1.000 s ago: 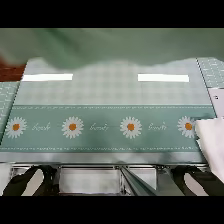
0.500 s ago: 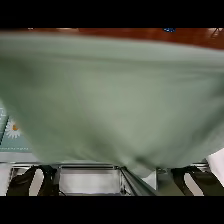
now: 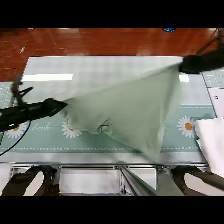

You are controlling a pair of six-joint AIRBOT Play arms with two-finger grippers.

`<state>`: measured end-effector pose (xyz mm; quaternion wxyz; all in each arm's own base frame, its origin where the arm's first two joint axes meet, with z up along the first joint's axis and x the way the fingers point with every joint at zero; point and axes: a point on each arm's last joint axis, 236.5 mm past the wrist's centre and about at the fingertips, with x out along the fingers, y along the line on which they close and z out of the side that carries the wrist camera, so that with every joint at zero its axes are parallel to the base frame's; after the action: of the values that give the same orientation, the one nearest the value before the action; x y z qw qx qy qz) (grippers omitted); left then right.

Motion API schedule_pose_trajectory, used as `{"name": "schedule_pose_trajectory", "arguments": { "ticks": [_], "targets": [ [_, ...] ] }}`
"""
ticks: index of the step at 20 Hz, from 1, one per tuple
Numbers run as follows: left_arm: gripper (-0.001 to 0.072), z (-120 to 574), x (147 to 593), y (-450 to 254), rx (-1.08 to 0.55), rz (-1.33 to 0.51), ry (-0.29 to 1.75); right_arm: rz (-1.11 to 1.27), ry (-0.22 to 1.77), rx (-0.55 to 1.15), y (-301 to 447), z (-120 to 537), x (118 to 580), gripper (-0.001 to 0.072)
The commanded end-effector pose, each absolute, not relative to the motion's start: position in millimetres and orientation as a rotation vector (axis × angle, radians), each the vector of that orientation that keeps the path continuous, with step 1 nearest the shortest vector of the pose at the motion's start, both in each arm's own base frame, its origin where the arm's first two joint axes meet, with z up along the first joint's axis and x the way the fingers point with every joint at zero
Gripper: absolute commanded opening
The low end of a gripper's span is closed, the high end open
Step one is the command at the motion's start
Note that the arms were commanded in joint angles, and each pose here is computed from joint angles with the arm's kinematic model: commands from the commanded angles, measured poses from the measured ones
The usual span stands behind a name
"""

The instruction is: Fold the shirts.

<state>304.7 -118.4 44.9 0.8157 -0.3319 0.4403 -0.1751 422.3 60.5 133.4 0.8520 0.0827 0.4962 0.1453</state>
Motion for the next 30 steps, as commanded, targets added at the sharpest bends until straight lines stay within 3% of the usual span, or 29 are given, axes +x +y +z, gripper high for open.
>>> {"name": "schedule_pose_trajectory", "arguments": {
  "ticks": [1,4,5,6,7,9,11,13,15,20,24,29,30],
  "targets": [
    [0.0020,-17.8,366.5,-106.2,-0.687,-0.178,0.888,0.381,1.093,0.334,85.2,76.6,498.9,0.0028],
    [0.0020,-42.1,409.2,-117.8,-0.677,-0.171,0.948,0.353,1.149,0.443,90.2,38.7,526.6,0.0036],
    [0.0059,-45.0,421.2,-122.5,-0.680,-0.185,0.969,0.334,1.169,0.469,88.5,27.3,529.2,0.0144],
    [0.0276,-43.8,430.0,-128.1,-0.682,-0.212,0.990,0.324,1.184,0.481,86.7,20.1,529.5,0.0302],
    [0.0499,-39.1,435.8,-132.9,-0.666,-0.257,1.019,0.317,1.193,0.488,82.0,18.4,528.4,0.0407],
    [0.0509,-20.9,435.2,-120.3,-0.520,-0.380,1.096,0.288,1.187,0.496,56.0,31.2,522.4,0.0414],
    [0.0508,-2.3,427.6,-62.6,-0.437,-0.333,1.178,0.244,1.172,0.446,10.6,57.3,504.3,0.0411],
    [0.0508,4.6,409.2,-6.6,-0.473,-0.237,1.243,0.157,1.186,0.402,-39.0,77.1,474.2,0.0409],
    [0.0508,-9.1,372.8,18.7,-0.608,-0.209,1.347,0.081,1.171,0.434,-68.4,78.9,444.3,0.0409],
    [0.0508,-50.3,321.7,-37.6,-0.909,-0.395,1.420,0.048,1.209,0.632,-40.2,-2.2,353.9,0.0409],
    [0.0508,-73.6,288.3,-76.4,-0.856,-0.547,1.519,0.043,1.293,0.655,-12.7,-43.7,289.6,0.0409],
    [0.0500,-90.0,285.1,-110.0,-0.742,-0.603,1.562,0.041,1.362,0.689,8.7,-60.5,244.1,0.0409],
    [0.0355,-93.4,284.6,-114.7,-0.725,-0.607,1.569,0.053,1.394,0.698,13.9,-63.9,234.7,0.0409]
  ]
}}
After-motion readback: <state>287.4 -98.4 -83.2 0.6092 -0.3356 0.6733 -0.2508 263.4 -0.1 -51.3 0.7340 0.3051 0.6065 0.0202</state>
